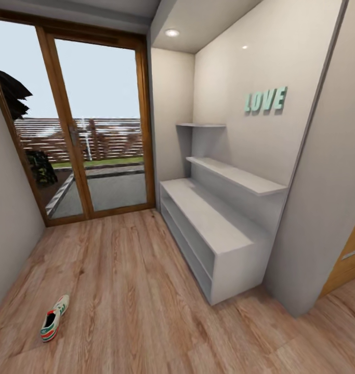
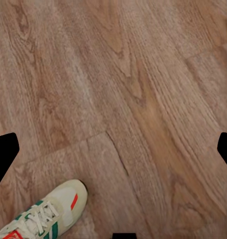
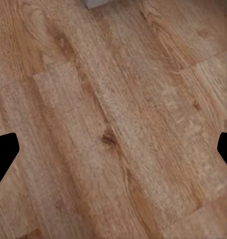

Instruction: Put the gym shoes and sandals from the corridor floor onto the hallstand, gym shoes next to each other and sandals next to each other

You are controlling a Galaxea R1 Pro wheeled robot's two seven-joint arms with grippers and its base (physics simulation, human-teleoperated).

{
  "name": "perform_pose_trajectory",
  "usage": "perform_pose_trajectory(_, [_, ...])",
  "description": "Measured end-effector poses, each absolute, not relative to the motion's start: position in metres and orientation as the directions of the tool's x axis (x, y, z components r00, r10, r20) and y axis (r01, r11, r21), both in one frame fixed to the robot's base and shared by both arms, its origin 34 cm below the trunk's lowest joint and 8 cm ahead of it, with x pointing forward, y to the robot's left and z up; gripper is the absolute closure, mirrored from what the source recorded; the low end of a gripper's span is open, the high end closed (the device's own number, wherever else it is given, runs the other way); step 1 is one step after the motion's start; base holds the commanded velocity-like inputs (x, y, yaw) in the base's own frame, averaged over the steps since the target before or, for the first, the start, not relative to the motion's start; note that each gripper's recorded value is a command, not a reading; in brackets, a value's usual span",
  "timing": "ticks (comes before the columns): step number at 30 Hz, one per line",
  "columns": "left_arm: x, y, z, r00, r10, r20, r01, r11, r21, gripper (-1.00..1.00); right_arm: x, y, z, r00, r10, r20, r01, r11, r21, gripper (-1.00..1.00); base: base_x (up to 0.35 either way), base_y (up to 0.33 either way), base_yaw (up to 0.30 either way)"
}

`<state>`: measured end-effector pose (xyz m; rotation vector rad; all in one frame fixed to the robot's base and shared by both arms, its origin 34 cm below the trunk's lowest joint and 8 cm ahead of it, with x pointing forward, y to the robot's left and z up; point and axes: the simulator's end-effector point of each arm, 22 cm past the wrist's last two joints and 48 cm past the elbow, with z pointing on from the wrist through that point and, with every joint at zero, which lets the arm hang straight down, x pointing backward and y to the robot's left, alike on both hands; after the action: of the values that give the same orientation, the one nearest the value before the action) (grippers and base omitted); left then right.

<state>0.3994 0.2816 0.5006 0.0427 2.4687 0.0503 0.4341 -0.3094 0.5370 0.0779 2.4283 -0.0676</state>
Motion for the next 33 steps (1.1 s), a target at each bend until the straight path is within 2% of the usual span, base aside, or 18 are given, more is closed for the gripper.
perform_pose_trajectory(21, [0.3994, 0.2815, 0.5006, -0.782, 0.043, -0.622, 0.018, 0.999, 0.047, -1.00, 0.4340, -0.3097, 0.5370, -0.756, 0.038, -0.654, 0.075, 0.997, -0.030, -1.00, 0.234, -0.198, 0.005])
perform_pose_trajectory(33, [0.3995, 0.2818, 0.5007, -0.782, 0.044, -0.622, 0.018, 0.999, 0.047, -1.00, 0.4341, -0.3091, 0.5369, -0.756, 0.038, -0.654, 0.076, 0.997, -0.029, -1.00, 0.234, -0.198, 0.150])
